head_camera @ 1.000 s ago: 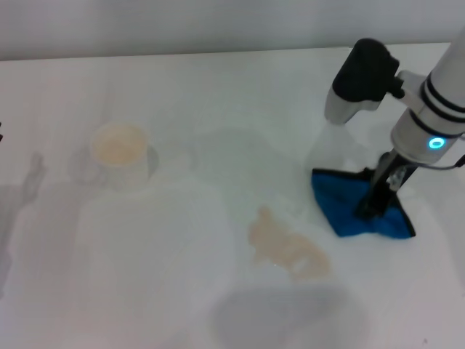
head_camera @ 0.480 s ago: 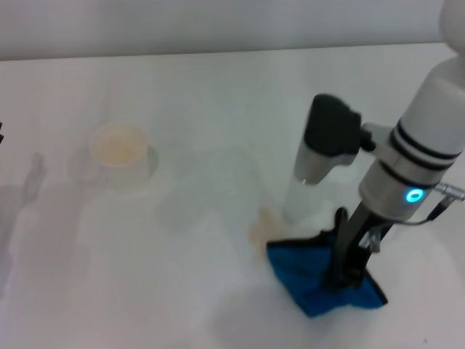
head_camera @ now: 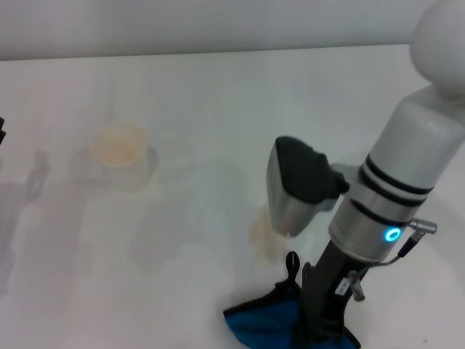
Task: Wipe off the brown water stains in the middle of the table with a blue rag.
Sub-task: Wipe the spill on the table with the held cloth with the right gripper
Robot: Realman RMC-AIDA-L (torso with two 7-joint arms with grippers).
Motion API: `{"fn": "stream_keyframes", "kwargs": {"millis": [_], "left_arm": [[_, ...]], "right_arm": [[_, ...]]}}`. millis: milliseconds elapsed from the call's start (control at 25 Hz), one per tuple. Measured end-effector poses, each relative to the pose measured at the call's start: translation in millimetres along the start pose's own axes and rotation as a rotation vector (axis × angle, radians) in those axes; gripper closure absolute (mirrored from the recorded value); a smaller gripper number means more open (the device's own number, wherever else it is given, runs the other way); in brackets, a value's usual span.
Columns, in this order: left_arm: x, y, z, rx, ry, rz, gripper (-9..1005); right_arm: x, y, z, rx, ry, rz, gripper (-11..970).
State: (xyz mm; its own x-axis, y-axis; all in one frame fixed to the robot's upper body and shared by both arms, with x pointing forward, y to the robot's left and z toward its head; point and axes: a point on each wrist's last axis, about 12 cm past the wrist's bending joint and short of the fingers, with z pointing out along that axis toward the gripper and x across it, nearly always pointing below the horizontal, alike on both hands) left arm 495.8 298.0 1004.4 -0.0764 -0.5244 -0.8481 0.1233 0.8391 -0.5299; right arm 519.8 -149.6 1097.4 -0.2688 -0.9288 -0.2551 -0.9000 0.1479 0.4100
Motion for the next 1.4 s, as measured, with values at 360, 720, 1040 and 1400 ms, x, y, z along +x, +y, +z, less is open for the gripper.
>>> {"fn": "stream_keyframes", "kwargs": {"millis": [360, 720, 1040, 1400], "left_arm": [[0, -0.2, 1, 0.001, 0.000, 0.000, 104], [1, 0.4, 1, -0.004, 0.006, 0.000, 103], [1, 0.4, 0, -0.007, 0.009, -0.001, 103], [2, 1.1, -1, -0.011, 0.010, -0.002, 103]], "right_arm": [[-8, 2.1, 14, 0.022, 0.036, -0.074, 868], [-12, -4.0, 26, 0.085, 0.026, -0.089, 893], [-17, -13.9, 24, 0.150, -0.038, -0.071, 900], [-21, -21.4, 21, 0.209, -0.083, -0.068, 904]]}}
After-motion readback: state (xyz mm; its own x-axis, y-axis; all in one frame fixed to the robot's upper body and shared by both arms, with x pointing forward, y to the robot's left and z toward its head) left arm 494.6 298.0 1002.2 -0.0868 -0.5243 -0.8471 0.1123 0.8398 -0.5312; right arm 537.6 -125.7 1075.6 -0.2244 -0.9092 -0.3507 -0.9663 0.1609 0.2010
